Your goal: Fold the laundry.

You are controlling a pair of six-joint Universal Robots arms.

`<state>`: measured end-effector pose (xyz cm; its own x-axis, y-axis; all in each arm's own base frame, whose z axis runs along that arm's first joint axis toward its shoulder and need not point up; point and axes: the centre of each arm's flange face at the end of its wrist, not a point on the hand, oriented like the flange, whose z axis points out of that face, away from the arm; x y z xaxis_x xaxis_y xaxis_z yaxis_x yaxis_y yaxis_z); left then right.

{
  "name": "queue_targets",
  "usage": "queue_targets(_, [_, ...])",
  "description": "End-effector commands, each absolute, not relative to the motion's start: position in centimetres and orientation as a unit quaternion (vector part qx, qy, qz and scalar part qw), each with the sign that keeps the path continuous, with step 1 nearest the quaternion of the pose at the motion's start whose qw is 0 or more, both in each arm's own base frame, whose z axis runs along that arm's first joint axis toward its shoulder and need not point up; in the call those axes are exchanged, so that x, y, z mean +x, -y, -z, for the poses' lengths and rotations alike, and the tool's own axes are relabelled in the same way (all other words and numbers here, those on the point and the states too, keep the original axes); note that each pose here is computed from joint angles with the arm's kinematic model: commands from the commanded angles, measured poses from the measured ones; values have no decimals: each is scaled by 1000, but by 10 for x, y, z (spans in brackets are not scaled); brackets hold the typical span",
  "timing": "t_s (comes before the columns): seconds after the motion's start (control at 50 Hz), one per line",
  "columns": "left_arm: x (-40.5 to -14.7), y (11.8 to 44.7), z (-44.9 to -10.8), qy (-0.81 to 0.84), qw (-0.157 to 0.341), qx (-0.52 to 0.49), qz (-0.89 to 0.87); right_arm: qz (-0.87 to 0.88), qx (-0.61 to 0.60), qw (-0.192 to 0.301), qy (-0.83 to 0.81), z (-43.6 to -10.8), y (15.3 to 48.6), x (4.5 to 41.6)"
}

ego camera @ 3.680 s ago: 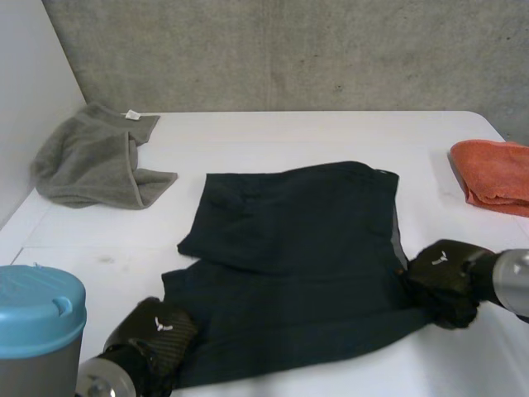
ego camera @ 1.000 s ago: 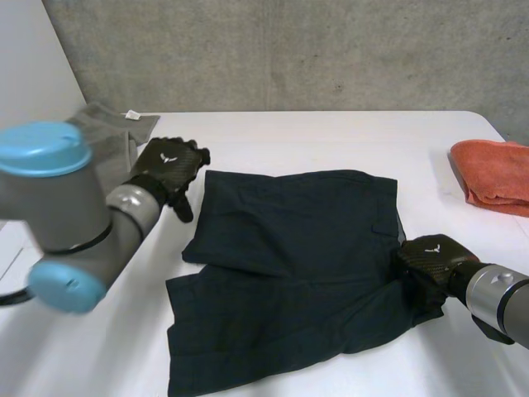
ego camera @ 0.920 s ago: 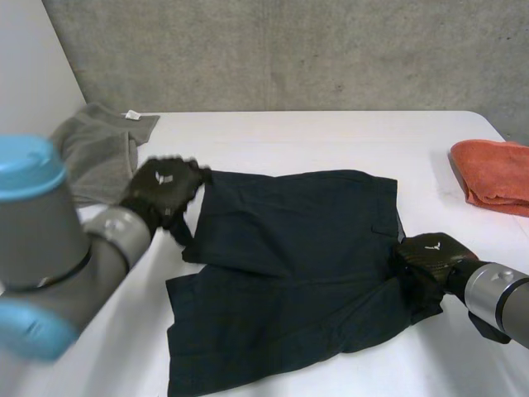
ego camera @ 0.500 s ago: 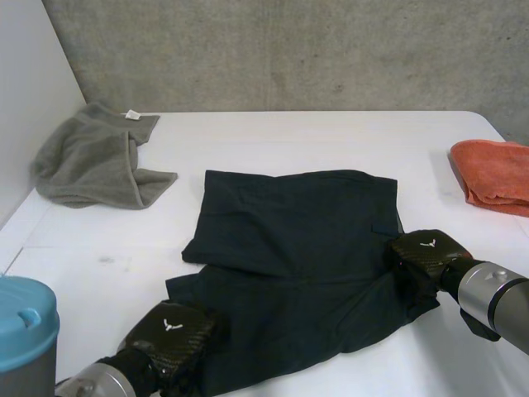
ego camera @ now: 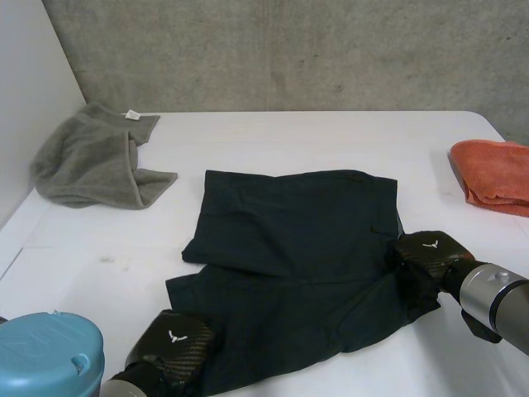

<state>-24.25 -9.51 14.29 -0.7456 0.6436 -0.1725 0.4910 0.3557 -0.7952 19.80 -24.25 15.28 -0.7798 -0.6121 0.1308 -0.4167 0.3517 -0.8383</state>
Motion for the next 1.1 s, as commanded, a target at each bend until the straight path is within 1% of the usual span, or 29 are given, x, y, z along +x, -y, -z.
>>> queue_targets(0.02, [-244, 88, -144, 814, 89, -357, -449, 476, -314, 101, -815, -153, 244, 197])
queue_targets(0.12, [-243, 87, -141, 814, 86, -359, -449, 478, -314, 101, -814, -153, 244, 197])
queue_targets(0.36, [-250, 101, -129, 804, 81, -345, -477, 478, -315, 99, -814, -154, 243, 197])
queue_targets(0.46, [-254, 105, -137, 796, 84, -341, -493, 493, -327, 92, -801, -167, 239, 199])
queue_targets(0.5, [-255, 106, -149, 784, 84, -346, -509, 497, -342, 87, -793, -177, 233, 199])
queue_targets(0.54, [-252, 103, -160, 773, 69, -369, -512, 495, -365, 76, -785, -186, 226, 198])
queue_targets(0.58, [-247, 97, -165, 769, 52, -397, -499, 477, -412, 50, -775, -196, 213, 194])
queue_targets(0.62, [-237, 84, -169, 767, 22, -448, -458, 455, -453, 32, -766, -202, 201, 192])
queue_targets(0.64, [-234, 79, -170, 768, 14, -463, -442, 428, -493, 18, -757, -205, 189, 189])
queue_targets(0.7, [-223, 67, -174, 770, -5, -504, -391, 390, -530, 3, -753, -208, 181, 182])
queue_targets(0.74, [-225, 69, -177, 768, -5, -504, -395, 373, -547, -6, -750, -211, 181, 175])
queue_targets(0.84, [-246, 99, -193, 741, 4, -467, -482, 414, -511, -14, -753, -214, 202, 174])
queue_targets(0.86, [-256, 112, -197, 726, 8, -451, -519, 421, -505, -14, -753, -213, 206, 175])
queue_targets(0.92, [-271, 137, -198, 706, 8, -430, -562, 438, -491, -6, -753, -200, 224, 184])
queue_targets(0.94, [-279, 155, -197, 695, 5, -415, -587, 442, -490, -5, -751, -197, 229, 188])
queue_targets(0.98, [-287, 176, -199, 684, 3, -395, -613, 456, -485, -5, -746, -192, 242, 198])
queue_targets(1.0, [-294, 193, -199, 675, 0, -382, -631, 462, -481, -8, -745, -191, 246, 202])
queue_targets(1.06, [-308, 216, -197, 660, -1, -369, -655, 487, -465, -27, -739, -191, 261, 213])
queue_targets(1.1, [-324, 241, -191, 647, -7, -363, -670, 516, -452, -44, -727, -193, 276, 222])
